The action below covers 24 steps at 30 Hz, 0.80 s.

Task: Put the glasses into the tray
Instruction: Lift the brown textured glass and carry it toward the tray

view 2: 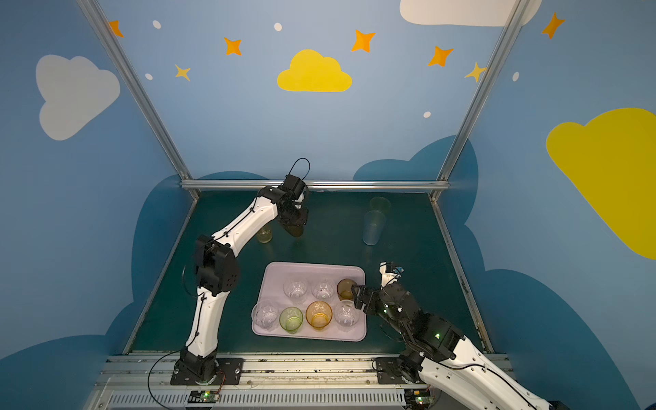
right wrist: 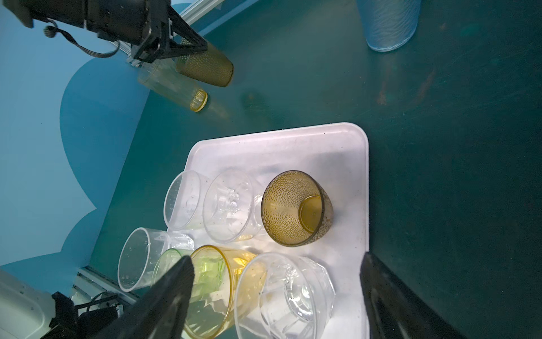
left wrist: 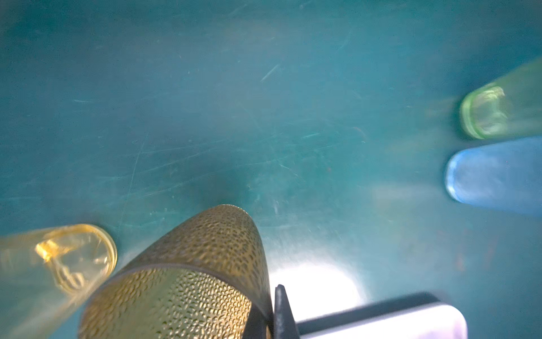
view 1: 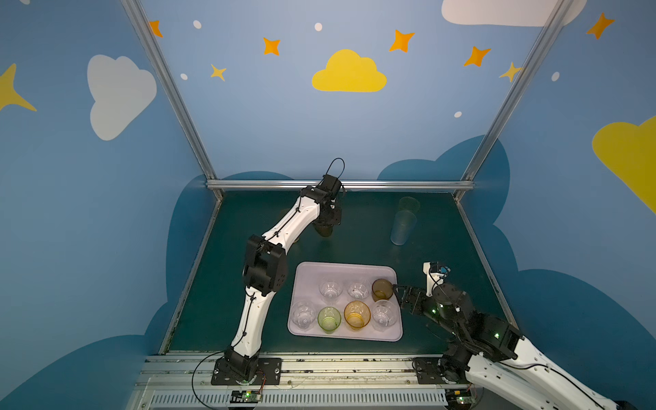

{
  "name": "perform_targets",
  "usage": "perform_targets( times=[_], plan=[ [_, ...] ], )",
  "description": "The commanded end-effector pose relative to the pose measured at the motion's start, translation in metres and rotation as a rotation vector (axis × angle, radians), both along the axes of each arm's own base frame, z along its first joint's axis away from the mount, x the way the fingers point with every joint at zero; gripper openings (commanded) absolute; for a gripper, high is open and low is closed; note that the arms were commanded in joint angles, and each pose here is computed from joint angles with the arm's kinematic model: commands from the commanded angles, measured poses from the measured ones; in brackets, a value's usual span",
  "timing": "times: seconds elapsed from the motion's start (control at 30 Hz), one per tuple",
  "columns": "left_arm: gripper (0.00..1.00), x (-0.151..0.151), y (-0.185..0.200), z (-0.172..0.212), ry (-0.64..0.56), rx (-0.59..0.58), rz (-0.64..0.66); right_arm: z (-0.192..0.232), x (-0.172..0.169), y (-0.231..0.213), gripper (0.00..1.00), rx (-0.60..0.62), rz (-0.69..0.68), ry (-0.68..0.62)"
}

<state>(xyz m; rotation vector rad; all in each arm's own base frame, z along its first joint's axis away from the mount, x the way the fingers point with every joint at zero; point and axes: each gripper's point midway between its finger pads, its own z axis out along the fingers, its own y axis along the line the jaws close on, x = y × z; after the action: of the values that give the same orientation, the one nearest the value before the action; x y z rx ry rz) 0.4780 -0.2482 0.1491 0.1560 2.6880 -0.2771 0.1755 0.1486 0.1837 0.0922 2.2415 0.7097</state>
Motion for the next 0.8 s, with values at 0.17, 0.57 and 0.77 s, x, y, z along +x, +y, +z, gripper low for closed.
perform_targets(
  times=[0.17, 0.57, 0.77],
  plan=[
    [0.04, -0.032, -0.002, 0.034, -0.071, -0.026, 0.014, -0.006, -0.007, -0.002, 0.88, 0.000, 0.008, 0.044],
    [0.04, -0.083, 0.001, 0.072, -0.148, -0.023, 0.014, -0.005, -0.012, 0.005, 0.88, 0.022, 0.050, 0.058],
    [0.04, -0.109, 0.008, 0.090, -0.205, -0.007, 0.014, -0.005, -0.014, 0.008, 0.87, 0.040, 0.061, 0.070]
  ],
)
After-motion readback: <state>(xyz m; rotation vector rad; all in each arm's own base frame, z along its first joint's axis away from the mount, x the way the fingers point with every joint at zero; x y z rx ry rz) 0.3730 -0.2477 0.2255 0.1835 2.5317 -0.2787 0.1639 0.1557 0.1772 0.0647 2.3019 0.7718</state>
